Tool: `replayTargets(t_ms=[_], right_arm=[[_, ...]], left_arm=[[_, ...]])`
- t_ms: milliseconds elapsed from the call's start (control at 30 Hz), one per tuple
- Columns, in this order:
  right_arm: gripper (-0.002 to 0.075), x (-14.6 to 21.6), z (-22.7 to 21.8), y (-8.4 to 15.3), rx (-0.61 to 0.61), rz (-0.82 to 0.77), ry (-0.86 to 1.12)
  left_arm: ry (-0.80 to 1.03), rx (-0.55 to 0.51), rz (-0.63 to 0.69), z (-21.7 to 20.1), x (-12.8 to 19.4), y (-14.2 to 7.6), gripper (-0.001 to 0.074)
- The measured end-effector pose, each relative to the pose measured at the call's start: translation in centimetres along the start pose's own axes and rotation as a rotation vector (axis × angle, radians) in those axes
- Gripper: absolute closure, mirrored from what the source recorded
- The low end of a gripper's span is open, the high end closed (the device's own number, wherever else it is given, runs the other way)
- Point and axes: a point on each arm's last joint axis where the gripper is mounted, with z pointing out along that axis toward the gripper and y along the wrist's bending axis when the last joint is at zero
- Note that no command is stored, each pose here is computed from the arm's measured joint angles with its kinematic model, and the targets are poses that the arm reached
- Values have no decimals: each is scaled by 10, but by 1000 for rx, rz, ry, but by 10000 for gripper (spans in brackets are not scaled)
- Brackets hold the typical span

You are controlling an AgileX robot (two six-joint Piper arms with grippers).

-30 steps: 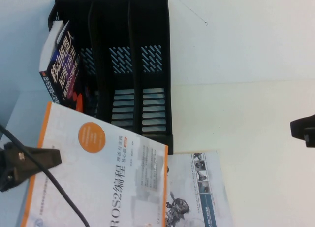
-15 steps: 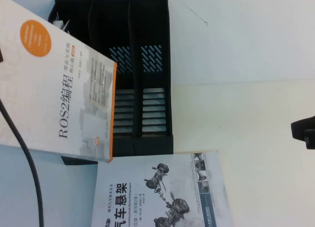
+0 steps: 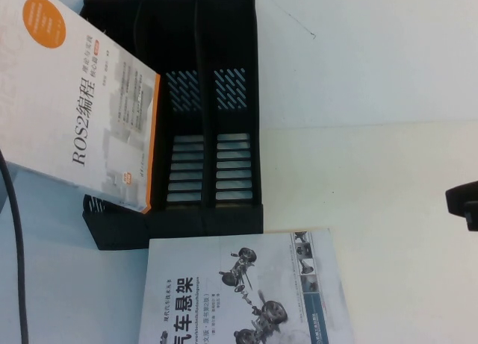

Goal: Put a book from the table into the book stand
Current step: Place the book on the book shelf

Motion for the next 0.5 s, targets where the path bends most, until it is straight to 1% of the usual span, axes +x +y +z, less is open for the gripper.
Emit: replayTargets(t_ms=[100, 200, 300, 433, 500], right_arm=[[720, 1, 0, -1, 7, -8, 8], [720, 1, 0, -1, 8, -10, 15], [720, 2, 0, -1, 9, -10, 18], [720, 3, 0, -1, 10, -13, 28], [720, 3, 0, -1, 12, -15, 32]], left_arm=[[15, 4, -15, 16, -2, 7, 627], [19, 18, -9, 32, -3, 5, 627], [23, 29, 17, 50, -2, -2, 628], [16, 25, 45, 69, 0, -7, 628], [7, 15, 49, 76, -1, -6, 629]])
